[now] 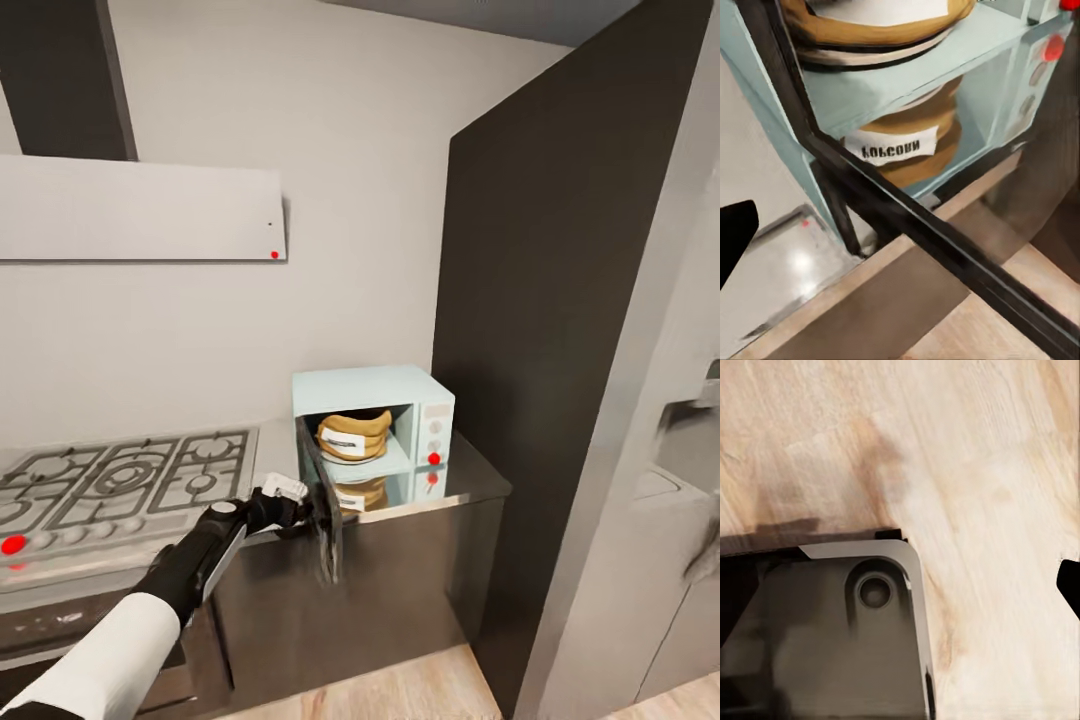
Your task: In the kitchen, take the popcorn bag from the countertop, put it into the microwave, and heat it until the popcorn is cooked so the cooked popcorn ends up inside the bag.
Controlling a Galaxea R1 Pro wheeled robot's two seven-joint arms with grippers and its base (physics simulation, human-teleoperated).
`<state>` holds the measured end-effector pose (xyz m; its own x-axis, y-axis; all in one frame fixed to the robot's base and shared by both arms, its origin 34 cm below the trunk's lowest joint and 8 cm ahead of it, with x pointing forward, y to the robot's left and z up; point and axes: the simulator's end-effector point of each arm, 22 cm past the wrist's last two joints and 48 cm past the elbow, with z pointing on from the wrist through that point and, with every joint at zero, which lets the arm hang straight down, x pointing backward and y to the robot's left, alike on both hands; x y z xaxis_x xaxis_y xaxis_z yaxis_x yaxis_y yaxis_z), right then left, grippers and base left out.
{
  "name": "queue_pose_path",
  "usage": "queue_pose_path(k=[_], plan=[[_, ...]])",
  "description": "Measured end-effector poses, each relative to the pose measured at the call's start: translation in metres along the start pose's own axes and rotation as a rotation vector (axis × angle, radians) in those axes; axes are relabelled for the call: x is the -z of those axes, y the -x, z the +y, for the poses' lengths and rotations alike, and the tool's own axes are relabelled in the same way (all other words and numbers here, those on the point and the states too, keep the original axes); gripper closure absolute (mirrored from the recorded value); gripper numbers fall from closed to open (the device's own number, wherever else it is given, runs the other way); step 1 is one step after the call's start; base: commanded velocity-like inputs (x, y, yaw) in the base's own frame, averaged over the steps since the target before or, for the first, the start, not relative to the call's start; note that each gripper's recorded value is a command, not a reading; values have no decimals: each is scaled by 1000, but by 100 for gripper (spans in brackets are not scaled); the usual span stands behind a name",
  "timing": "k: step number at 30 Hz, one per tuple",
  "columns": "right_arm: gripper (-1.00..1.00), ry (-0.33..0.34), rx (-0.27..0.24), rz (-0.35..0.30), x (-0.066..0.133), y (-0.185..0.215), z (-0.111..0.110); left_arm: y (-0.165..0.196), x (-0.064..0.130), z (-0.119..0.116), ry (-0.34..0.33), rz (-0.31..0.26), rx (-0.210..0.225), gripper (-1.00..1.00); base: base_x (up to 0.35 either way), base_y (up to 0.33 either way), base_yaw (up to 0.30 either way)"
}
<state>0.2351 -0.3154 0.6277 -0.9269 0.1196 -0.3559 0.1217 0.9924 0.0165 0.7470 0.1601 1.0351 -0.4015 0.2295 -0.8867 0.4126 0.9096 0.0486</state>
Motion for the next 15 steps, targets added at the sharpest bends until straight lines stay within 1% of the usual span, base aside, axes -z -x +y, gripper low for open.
queue_pose_path(k=[3, 4, 13, 14, 15], plan=[[-100, 3, -6, 57, 0, -13, 1, 0, -1, -3, -3, 0, -6, -100, 0, 0, -278], [-100, 3, -7, 68, 0, -15, 1, 0, -1, -3, -3, 0, -7, -100, 0, 0, -278], [-100, 3, -9, 85, 1, -19, 1, 2, -1, -4, -2, -4, -7, -100, 0, 0, -278], [-100, 3, -12, 108, 1, -24, 1, 1, -1, -4, -2, -4, -7, -100, 0, 0, -278], [-100, 4, -15, 156, 3, -34, 1, 1, -1, -4, -2, -4, -7, -100, 0, 0, -278]])
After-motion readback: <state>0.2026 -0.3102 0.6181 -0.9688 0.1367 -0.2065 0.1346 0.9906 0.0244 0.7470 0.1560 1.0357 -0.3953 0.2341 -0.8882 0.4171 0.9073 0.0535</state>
